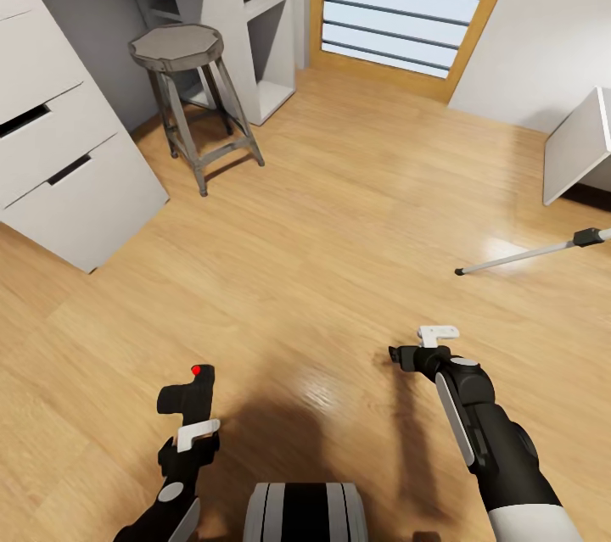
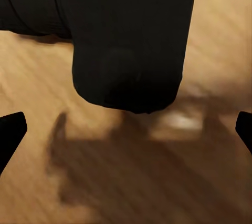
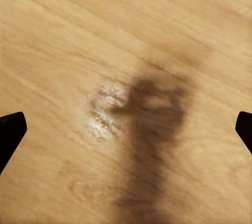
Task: Attach the digital camera to the camera tripod in the bedroom.
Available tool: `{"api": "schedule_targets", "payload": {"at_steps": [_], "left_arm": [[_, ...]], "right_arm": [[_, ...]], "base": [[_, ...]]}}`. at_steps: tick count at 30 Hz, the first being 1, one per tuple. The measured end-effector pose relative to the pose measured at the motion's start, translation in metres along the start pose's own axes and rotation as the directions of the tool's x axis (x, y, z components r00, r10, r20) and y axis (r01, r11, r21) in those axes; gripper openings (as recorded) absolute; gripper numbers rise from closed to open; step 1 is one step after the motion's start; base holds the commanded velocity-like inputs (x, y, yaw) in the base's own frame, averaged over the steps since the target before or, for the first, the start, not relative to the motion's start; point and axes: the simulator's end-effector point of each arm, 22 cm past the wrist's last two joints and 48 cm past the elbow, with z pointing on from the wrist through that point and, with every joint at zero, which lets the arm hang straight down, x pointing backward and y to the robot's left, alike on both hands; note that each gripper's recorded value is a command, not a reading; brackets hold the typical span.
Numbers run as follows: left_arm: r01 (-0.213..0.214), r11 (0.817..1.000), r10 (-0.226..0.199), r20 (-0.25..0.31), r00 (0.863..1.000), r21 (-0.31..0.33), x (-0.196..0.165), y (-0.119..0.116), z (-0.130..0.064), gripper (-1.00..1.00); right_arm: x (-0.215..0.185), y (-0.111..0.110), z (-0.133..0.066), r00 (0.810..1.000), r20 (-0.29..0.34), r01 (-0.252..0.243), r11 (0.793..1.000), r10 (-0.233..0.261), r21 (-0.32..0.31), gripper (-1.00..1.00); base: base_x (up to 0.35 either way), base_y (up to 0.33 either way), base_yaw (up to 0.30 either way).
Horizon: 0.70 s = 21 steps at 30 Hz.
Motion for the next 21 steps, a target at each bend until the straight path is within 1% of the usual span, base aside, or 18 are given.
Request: {"api": "schedule_targets", "payload": {"at_steps": [11, 21], "left_arm": [[-0.007, 1.0, 0.007, 0.007, 1.0, 0.004, -0.0006, -0.0003, -0.0001, 1.0], [-0.072, 0.997, 0.071, 0.023, 0.997, 0.023, -0.0028, -0.0058, -0.0008, 1.0]], "right_arm": [[0.0, -0.0001, 0.0, 1.0, 0.0, 0.0, 1.0, 0.0, 0.0, 1.0], [0.0, -0.0003, 0.0, 1.0, 0.0, 0.001, 1.0, -0.001, 0.001, 1.0]], "base": [[0.0, 0.0, 0.0], [0.0, 0.0, 0.0]]}}
